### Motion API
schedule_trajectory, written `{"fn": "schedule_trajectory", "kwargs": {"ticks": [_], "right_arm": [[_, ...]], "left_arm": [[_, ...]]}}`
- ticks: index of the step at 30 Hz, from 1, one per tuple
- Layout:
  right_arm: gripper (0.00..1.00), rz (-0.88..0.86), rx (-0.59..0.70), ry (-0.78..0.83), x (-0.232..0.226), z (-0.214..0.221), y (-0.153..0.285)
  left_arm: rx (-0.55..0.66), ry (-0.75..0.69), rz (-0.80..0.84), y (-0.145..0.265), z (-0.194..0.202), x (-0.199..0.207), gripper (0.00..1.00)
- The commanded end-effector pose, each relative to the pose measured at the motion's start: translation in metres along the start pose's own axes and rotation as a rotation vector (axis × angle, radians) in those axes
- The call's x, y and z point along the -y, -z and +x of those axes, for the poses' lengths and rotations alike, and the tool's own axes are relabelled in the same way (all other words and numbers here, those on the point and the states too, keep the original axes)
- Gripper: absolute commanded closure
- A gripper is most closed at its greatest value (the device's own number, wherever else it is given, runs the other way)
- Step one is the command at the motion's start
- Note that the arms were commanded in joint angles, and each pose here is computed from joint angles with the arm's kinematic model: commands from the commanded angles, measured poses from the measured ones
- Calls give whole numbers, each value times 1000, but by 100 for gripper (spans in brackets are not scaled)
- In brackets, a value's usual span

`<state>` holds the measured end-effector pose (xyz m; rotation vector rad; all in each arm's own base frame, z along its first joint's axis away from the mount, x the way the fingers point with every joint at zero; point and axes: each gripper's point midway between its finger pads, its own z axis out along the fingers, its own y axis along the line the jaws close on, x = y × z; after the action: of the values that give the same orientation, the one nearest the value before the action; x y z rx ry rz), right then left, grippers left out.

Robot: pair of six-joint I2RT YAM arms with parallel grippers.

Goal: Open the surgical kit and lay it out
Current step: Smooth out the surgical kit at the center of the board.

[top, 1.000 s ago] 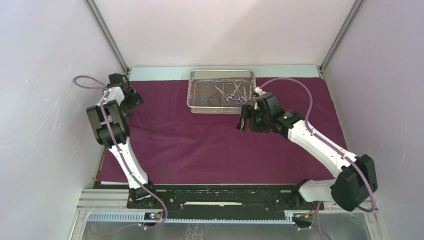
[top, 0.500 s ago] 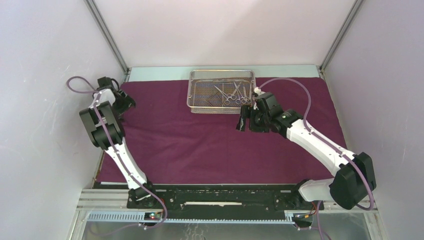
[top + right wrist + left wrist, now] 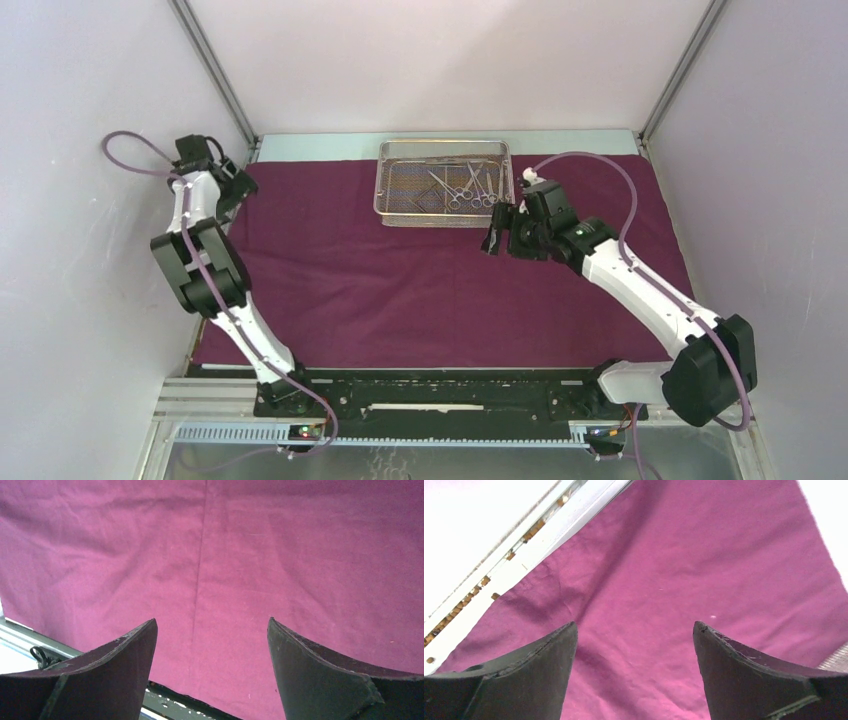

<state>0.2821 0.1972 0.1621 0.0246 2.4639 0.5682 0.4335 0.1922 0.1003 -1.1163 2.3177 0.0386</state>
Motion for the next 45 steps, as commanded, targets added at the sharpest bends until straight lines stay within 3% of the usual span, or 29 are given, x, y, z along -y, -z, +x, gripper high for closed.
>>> {"fn": "schedule_trajectory", "kwargs": {"ticks": [1,5,12,20,27,36,45], "right_arm": [[11,27,65,-36,8,-14,12],[11,35,73,-63,10,-17,13],[11,60,81,-57,7,-12,12],[11,17,86,-61,-6,1,11],[11,2,72,-69,-3,19,8],[11,-3,34,-102,9,48,-7],[11,48,12,-131,28,74,-44]], "left_arm": [[189,-25,124,69,-38,44,10],[181,-48,206,87,-6,71,10],[-2,-85,342,72,103,104,10],[-92,92,269,54,186,63,11],[-48,221,42,37,182,-7,10],[-64,362,-118,13,152,-83,10],[45,287,-165,40,136,-86,8]]}}
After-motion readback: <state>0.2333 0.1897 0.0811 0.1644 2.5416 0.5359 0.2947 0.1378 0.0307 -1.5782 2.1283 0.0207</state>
